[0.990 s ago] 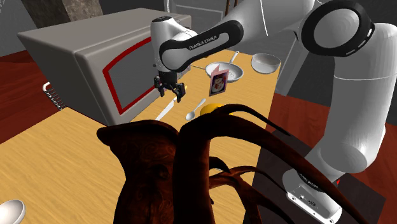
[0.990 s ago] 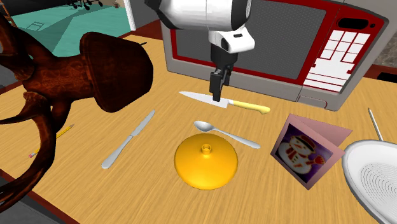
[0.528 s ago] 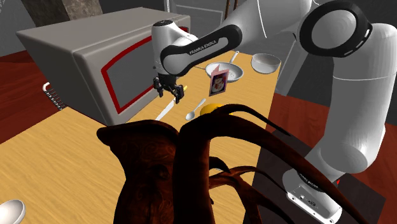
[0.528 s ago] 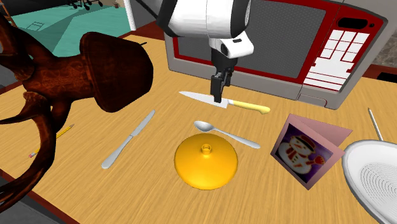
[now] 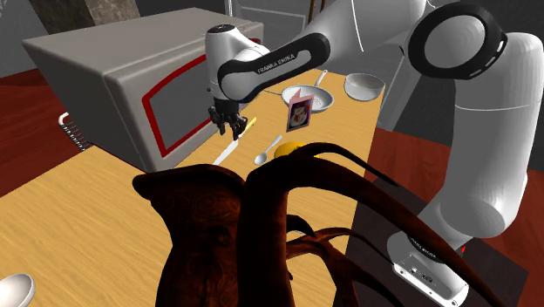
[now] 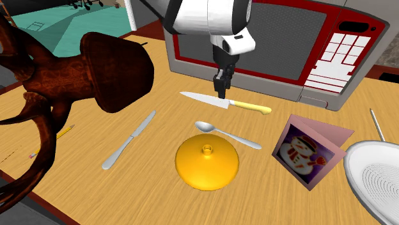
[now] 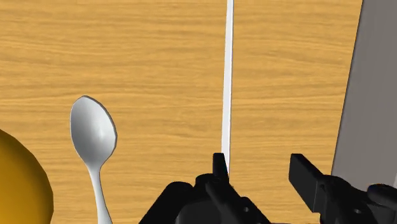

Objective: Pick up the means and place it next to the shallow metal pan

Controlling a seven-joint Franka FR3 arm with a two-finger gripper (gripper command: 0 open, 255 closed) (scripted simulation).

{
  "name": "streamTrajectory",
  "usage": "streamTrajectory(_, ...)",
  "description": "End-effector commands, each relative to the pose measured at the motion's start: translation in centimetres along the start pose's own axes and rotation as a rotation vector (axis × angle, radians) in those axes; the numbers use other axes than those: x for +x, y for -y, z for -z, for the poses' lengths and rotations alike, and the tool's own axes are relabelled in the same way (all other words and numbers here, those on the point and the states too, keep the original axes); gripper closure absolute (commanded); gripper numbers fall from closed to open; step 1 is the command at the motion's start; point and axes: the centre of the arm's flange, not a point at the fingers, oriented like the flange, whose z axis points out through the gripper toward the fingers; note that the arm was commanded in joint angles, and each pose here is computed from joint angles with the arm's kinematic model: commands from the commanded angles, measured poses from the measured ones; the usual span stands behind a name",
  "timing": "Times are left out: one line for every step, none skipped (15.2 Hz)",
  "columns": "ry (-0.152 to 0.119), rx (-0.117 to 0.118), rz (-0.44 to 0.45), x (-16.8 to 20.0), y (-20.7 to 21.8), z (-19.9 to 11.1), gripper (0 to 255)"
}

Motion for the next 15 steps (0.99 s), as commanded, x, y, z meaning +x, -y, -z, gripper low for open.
streamTrajectory(0.017,-0.067,-0.003,0.0,-0.4,-4.1,255)
streamTrajectory(0.016,-0.066,-0.003,0.0,-0.2,-3.7,255)
streamTrajectory(0.016,-0.066,-0.003,0.1,-0.4,-4.2,255)
streamTrajectory(0.016,-0.066,-0.003,0.5,-0.5,-4.0,255)
streamTrajectory(0.016,-0.066,-0.003,0.4,-0.5,-4.0,255)
streamTrajectory(0.016,-0.066,-0.003,0.3,-0.4,-4.0,255)
streamTrajectory(0.016,-0.066,-0.003,0.2,-0.4,-4.1,255)
streamTrajectory(0.019,-0.067,-0.003,0.5,-1.0,-4.2,255)
streamTrajectory(0.019,-0.067,-0.003,0.5,-1.0,-3.7,255)
streamTrajectory(0.019,-0.067,-0.003,0.5,-0.9,-3.2,255)
streamTrajectory(0.019,-0.067,-0.003,0.5,-0.9,-2.6,255)
streamTrajectory(0.019,-0.067,-0.003,0.6,-0.9,-2.1,255)
streamTrajectory(0.019,-0.067,-0.003,0.6,-0.8,-1.6,255)
streamTrajectory(0.019,-0.067,-0.003,0.6,-0.8,-1.1,255)
streamTrajectory(0.019,-0.067,-0.003,0.6,-0.7,-0.5,255)
